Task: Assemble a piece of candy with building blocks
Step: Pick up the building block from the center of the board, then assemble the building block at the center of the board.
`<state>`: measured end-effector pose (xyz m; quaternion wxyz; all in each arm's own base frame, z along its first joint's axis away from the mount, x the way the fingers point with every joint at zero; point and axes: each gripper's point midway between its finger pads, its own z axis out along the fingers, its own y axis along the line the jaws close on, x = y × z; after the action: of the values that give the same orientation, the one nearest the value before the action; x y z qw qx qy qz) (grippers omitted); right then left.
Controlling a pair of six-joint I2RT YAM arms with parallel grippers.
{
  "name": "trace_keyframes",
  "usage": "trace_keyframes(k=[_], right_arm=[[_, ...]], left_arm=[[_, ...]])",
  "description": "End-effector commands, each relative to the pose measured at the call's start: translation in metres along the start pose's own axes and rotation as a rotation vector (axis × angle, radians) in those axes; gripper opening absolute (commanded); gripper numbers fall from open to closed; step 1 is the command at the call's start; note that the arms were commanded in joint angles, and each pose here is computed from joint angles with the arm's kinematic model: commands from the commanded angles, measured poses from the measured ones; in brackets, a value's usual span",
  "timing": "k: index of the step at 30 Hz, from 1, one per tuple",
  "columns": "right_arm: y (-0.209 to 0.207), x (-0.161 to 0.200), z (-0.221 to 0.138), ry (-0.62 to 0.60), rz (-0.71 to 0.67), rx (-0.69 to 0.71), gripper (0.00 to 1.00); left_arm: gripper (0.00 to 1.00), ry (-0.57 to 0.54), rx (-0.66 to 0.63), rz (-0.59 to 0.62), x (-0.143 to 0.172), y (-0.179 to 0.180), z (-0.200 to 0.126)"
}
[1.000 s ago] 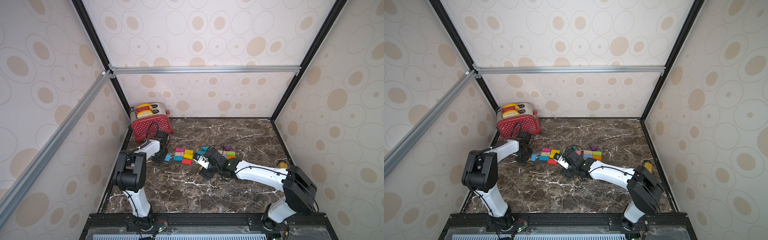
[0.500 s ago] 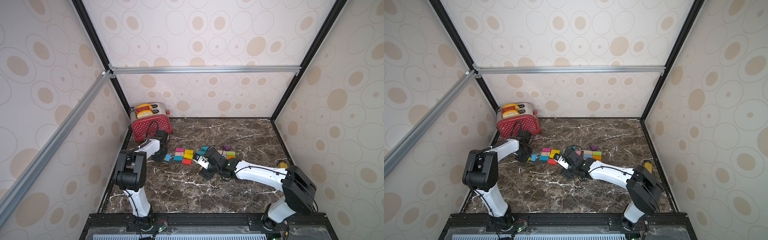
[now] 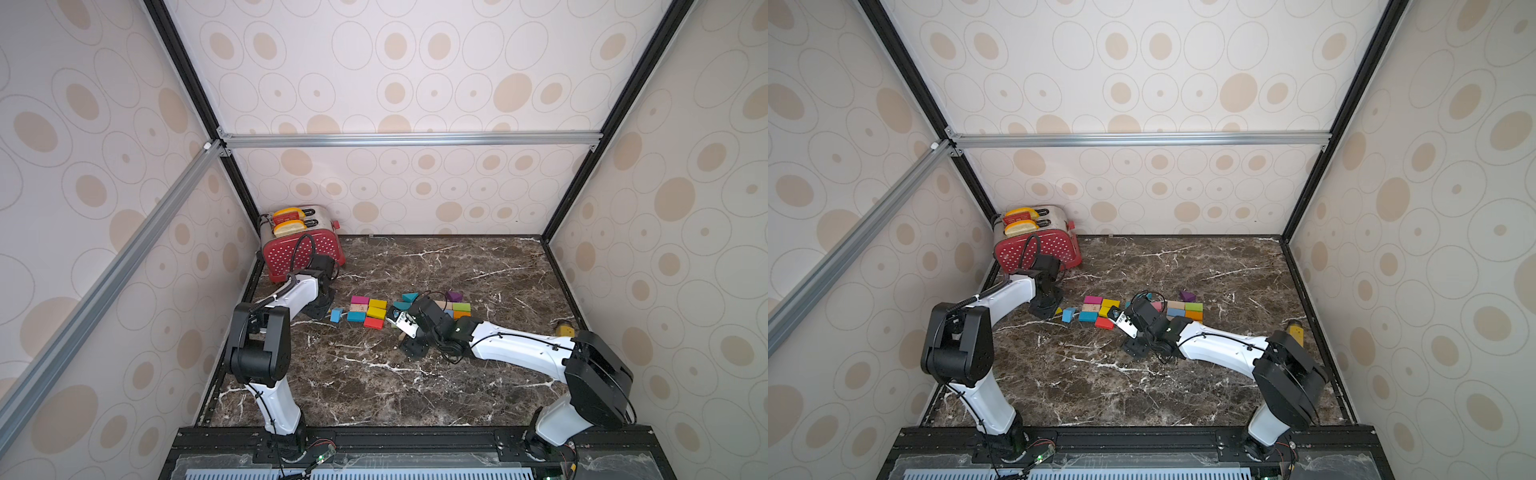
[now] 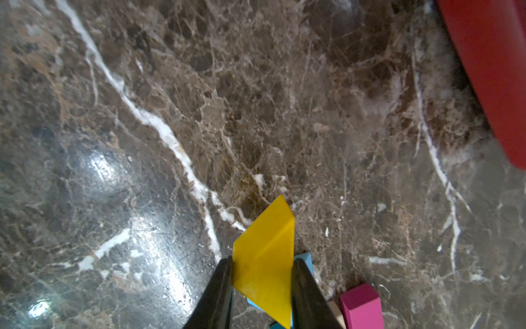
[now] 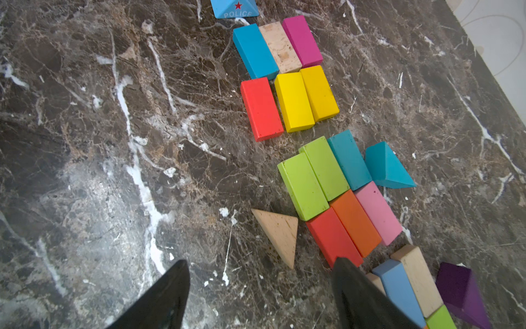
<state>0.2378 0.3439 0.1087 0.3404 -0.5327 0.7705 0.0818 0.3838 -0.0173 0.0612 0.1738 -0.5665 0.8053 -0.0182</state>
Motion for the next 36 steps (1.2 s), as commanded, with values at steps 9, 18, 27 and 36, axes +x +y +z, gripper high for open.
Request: trace_keyframes(k=[9, 18, 27, 36], right_arm=[[-0.043, 0.015, -0.061, -0.156, 0.108, 0.226, 0.83], [-0.041, 0.032, -0.076, -0.172, 0.143, 0.228, 0.82], [-0.036, 0.043, -0.073, -0.153, 0.14, 0.218, 0.82], [-0.034, 0.043, -0.068, -0.143, 0.132, 0.207, 0.82]], left_arm=[[0.3, 0.006, 0.159, -0.004, 0.034, -0.086, -0.033], [0.28, 0.029, 0.182, 0.037, 0.084, -0.131, -0.022], [0.27, 0.044, 0.184, 0.046, 0.105, -0.146, -0.012], [0.28, 0.048, 0.161, 0.051, 0.112, -0.141, -0.004]])
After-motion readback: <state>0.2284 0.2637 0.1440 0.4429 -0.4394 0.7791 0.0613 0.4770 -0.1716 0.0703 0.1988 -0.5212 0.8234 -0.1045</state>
